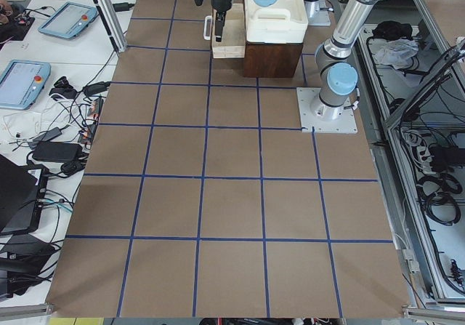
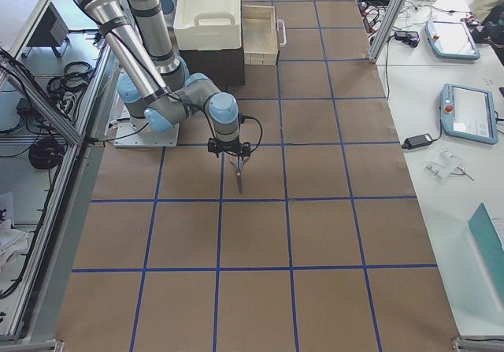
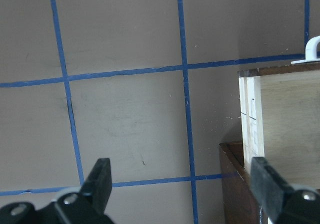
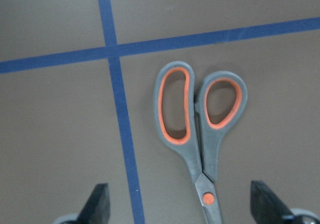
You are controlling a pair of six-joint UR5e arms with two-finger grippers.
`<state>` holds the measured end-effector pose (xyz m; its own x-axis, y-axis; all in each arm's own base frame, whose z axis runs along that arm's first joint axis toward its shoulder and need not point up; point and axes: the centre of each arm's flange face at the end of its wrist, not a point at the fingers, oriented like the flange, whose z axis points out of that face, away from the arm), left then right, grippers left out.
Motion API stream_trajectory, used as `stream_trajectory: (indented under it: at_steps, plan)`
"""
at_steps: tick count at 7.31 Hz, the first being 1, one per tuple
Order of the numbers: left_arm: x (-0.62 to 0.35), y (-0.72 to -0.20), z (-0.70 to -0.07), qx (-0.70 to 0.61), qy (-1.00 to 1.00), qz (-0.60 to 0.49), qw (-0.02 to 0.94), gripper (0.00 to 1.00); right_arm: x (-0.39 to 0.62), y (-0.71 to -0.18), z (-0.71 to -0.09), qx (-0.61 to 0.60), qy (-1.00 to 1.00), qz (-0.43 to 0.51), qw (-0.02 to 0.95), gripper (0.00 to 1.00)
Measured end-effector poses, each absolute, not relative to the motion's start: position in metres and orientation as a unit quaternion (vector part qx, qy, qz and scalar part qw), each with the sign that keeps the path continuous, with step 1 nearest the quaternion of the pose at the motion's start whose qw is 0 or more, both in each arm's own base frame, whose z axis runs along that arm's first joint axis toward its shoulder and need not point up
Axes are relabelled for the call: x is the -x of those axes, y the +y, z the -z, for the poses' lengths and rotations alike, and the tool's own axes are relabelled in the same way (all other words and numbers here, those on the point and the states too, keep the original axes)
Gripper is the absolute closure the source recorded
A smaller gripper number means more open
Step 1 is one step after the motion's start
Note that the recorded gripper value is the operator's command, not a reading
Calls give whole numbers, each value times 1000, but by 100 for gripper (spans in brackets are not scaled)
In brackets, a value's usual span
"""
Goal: Put scissors in drawer and close it
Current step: 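Lower the right gripper and close it on the scissors' blades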
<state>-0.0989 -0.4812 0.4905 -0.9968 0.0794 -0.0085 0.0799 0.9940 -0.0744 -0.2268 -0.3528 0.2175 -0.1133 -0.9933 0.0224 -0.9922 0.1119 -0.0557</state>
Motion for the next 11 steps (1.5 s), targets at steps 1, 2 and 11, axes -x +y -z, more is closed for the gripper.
stream_trajectory:
  at_steps: [1,2,11]
  plan:
    - [98,-482,-490,-39,998,39,3,0,232,-354,-206,673,739,35,12,0]
    - [98,-482,-490,-39,998,39,3,0,234,-355,-200,677,735,42,14,0]
    - [98,-481,-486,-40,999,35,4,0,237,-356,-163,710,703,40,15,30]
